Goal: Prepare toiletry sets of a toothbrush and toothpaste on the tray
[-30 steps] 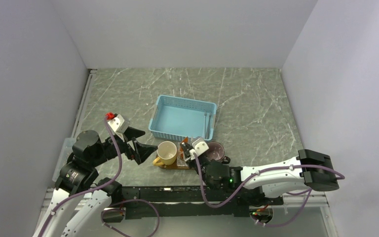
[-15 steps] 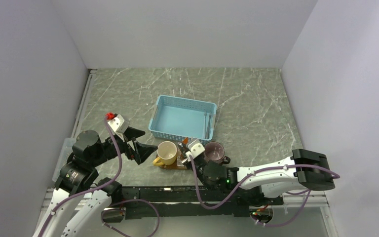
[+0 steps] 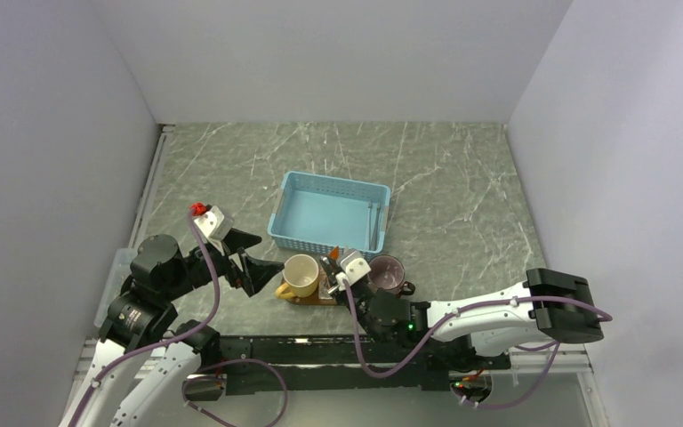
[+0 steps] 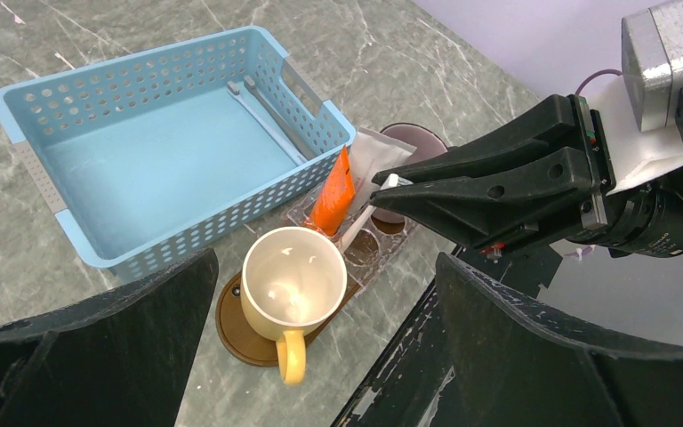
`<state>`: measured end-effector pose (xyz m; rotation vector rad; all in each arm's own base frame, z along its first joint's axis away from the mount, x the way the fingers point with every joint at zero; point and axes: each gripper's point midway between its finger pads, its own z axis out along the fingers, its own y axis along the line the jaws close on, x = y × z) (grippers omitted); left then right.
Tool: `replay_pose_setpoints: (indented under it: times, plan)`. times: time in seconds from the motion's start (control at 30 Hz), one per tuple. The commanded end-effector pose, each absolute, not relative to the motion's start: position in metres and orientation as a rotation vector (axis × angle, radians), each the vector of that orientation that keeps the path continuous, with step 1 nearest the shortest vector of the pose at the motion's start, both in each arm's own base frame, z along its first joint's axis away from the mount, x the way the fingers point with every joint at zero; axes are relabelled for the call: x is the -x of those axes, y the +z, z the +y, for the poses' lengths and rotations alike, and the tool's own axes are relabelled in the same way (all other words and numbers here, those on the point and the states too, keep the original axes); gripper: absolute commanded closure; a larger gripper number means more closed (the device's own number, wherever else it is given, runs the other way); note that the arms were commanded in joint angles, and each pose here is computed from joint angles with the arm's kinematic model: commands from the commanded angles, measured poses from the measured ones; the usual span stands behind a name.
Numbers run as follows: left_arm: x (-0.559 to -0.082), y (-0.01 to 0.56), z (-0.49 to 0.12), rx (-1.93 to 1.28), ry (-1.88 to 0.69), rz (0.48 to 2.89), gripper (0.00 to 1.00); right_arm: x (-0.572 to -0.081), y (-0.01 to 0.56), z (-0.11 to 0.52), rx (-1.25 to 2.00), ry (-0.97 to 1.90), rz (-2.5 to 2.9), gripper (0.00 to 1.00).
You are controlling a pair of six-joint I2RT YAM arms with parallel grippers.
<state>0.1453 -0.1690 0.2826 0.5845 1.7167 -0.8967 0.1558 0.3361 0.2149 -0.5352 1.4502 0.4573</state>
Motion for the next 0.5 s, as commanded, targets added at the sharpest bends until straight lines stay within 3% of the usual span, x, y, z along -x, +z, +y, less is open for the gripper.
replay_pose_setpoints:
  times: [0.0,0.47]
  plan:
    - [-0.1432,0.2848,-0.1698,-0.598,-0.902,1.696,0.00,-0.1524,0.2187,0.3385,0.526,0.490,1.442,0.98]
    - [-0.1439,0.2847,-0.1704,-0.600,-0.903,1.697,0.01,-0.1501,0.2170,0.3351,0.519,0.494,1.455,0.86]
